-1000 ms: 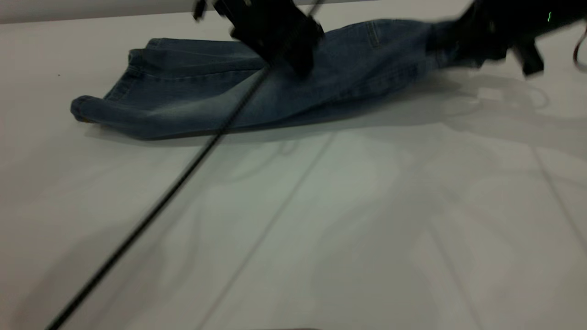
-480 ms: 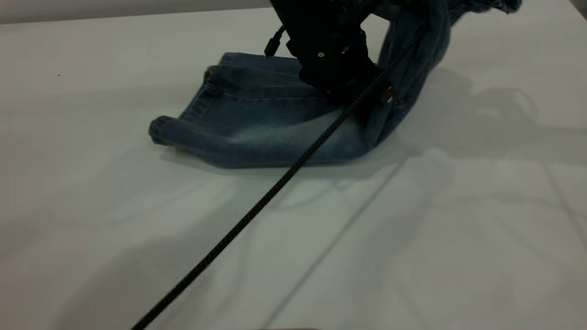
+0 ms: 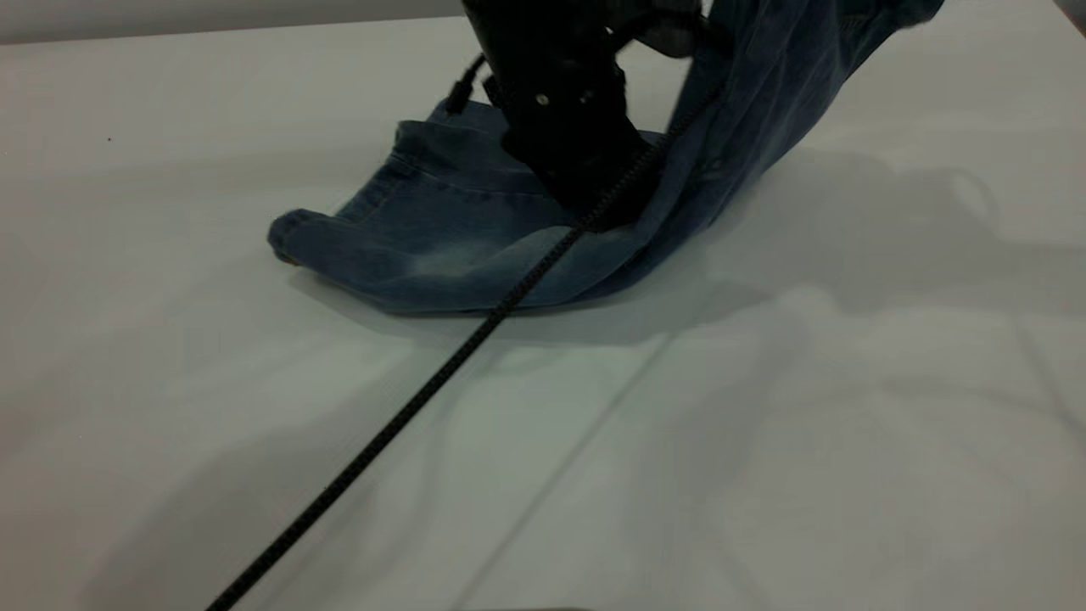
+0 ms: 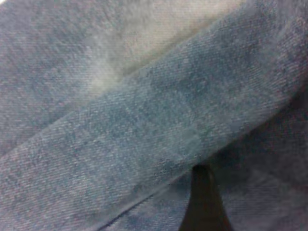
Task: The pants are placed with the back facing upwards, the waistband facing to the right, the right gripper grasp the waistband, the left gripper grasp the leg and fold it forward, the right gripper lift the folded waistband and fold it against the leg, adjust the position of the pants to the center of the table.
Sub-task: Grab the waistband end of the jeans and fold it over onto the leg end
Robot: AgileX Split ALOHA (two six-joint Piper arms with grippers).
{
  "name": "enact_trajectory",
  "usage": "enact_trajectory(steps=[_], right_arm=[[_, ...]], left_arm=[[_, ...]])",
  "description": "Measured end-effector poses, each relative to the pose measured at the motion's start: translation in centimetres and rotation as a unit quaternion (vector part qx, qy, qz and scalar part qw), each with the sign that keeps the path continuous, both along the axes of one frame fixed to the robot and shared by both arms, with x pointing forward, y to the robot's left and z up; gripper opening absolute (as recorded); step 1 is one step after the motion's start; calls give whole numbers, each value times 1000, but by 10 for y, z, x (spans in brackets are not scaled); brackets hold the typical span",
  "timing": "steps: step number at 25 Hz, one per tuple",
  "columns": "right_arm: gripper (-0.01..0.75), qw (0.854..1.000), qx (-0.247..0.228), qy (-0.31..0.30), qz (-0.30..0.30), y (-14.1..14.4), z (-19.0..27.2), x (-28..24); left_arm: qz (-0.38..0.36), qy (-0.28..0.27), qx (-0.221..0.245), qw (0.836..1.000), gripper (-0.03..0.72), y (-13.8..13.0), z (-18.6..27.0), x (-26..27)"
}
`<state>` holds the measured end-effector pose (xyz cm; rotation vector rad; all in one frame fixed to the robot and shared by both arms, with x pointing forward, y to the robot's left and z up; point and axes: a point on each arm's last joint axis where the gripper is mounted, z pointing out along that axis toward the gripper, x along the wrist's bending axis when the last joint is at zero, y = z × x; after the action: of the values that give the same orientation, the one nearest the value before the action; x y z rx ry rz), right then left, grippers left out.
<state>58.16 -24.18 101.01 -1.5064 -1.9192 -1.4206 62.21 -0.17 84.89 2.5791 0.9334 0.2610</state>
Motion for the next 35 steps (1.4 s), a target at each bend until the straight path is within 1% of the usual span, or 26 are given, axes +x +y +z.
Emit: enact_trajectory(steps=[5,7,10,14,17,19,22,25,27,30,32,35], right_arm=[[50,1000,3,-9,5,1,6,-3],[50,1000,-1,-9,10,1,6,-4],[50,1000,-17,-8,20,0,4,-5],[50,999,-26,-8,26,-1,2,-6],[50,999,-27,-9,29,2,2,-7],[50,999,-28,-15,34,9,3,-6],[50,998,-39,-35,43,35,2,-7],[50,994,-65,-67,53,68,0,-9],[50,992,-84,-83,49,88,-4,-10],[50,989,-106,-88,48,115,-19,-12],[52,988,-120,-82,48,131,-37,-12],[55,988,-133,-70,43,147,-66,-9]], left_arm=[[-5,7,-12,1000,462,-14,-3,-10],[-8,2,-11,1000,462,-13,0,-10],[-11,-18,-2,1000,462,-3,20,-2],[17,-69,-9,997,462,27,70,20],[59,-105,-29,992,462,59,115,35],[89,-131,-49,986,462,79,151,38],[119,-172,-82,974,462,100,205,31],[123,-211,-111,963,461,111,255,13],[124,-231,-125,957,461,117,281,-1],[124,-258,-143,948,461,128,318,-23],[124,-270,-151,943,461,134,336,-36],[125,-280,-160,938,461,142,354,-51]])
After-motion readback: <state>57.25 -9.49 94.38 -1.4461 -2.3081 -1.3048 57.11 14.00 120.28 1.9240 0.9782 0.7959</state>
